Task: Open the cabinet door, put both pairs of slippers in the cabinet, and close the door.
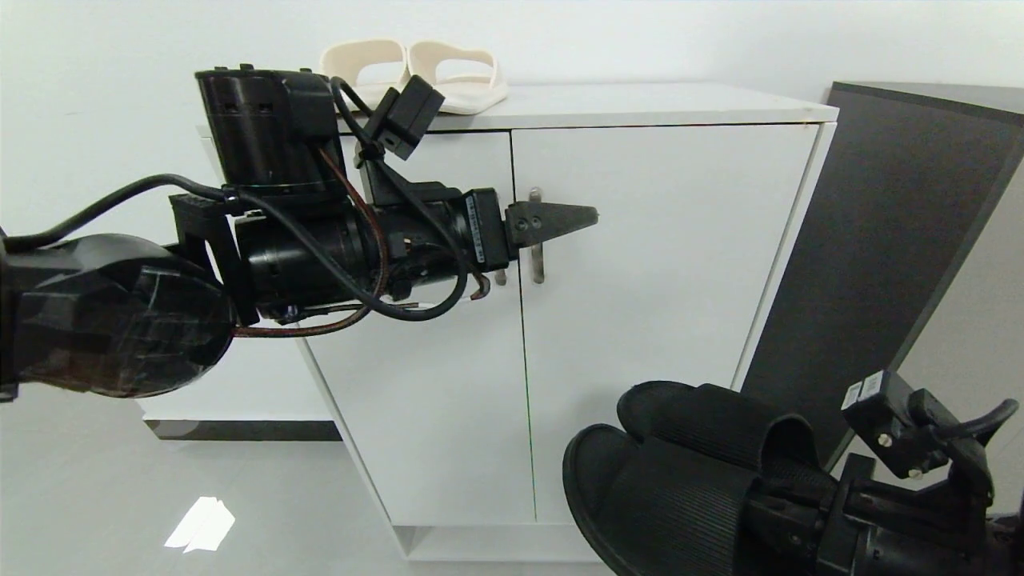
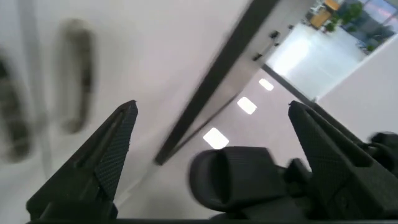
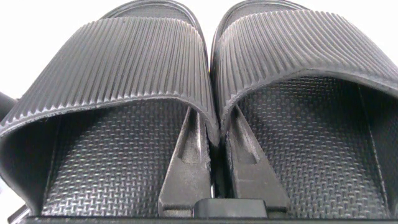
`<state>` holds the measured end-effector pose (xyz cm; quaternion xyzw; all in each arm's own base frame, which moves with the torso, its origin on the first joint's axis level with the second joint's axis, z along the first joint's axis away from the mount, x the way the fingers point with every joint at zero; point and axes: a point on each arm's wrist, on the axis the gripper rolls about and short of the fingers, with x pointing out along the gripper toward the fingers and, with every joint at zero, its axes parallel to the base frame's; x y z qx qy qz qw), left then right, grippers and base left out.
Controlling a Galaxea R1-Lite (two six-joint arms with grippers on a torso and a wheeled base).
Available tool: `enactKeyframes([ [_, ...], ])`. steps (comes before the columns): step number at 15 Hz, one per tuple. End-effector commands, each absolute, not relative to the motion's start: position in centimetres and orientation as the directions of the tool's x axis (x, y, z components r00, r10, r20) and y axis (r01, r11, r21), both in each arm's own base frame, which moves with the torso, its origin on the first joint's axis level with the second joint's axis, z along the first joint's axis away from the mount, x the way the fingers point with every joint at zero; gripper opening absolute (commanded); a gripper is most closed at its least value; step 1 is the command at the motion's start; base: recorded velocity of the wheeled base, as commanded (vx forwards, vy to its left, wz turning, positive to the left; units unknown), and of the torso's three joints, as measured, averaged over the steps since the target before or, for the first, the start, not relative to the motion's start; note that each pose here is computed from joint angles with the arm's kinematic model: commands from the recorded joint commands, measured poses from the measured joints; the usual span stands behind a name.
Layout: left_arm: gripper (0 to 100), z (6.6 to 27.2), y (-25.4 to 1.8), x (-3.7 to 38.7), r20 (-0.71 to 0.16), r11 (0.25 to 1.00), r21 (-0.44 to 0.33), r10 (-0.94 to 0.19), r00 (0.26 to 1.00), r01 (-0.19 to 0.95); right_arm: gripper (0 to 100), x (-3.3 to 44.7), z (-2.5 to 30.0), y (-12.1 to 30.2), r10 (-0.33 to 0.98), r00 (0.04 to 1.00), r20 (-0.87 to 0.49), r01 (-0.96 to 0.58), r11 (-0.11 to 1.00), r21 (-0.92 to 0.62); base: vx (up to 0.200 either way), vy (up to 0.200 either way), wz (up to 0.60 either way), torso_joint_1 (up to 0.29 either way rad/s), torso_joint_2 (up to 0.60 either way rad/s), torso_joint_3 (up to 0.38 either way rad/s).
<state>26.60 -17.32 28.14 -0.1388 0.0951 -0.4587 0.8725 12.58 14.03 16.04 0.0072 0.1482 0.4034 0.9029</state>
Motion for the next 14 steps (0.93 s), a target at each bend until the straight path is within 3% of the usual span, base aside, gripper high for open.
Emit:
enactKeyframes([
  [1, 100, 27.6, -16.6, 27.9, -0.052, 0.573, -0.331, -0.804, 0.592, 0.75, 0, 12.5, 16.0, 14.0, 0.731, 0.63, -0.262, -0.727, 0.674, 0.133, 0.0, 0.0, 0.0, 0.0, 0.0, 0.0],
  [5, 100, 26.8, -16.5, 29.7, -0.07, 0.598, -0.339, -0.786, 0.614, 0.727, 0, 12.5, 15.9, 14.0, 0.732, 0.628, -0.265, -0.728, 0.673, 0.133, 0.0, 0.0, 0.0, 0.0, 0.0, 0.0],
  [14, 100, 26.3, -18.1, 30.6, -0.071, 0.574, -0.339, -0.805, 0.588, 0.745, 0, 12.5, 15.8, 13.9, 0.731, 0.627, -0.27, -0.727, 0.673, 0.133, 0.0, 0.0, 0.0, 0.0, 0.0, 0.0],
])
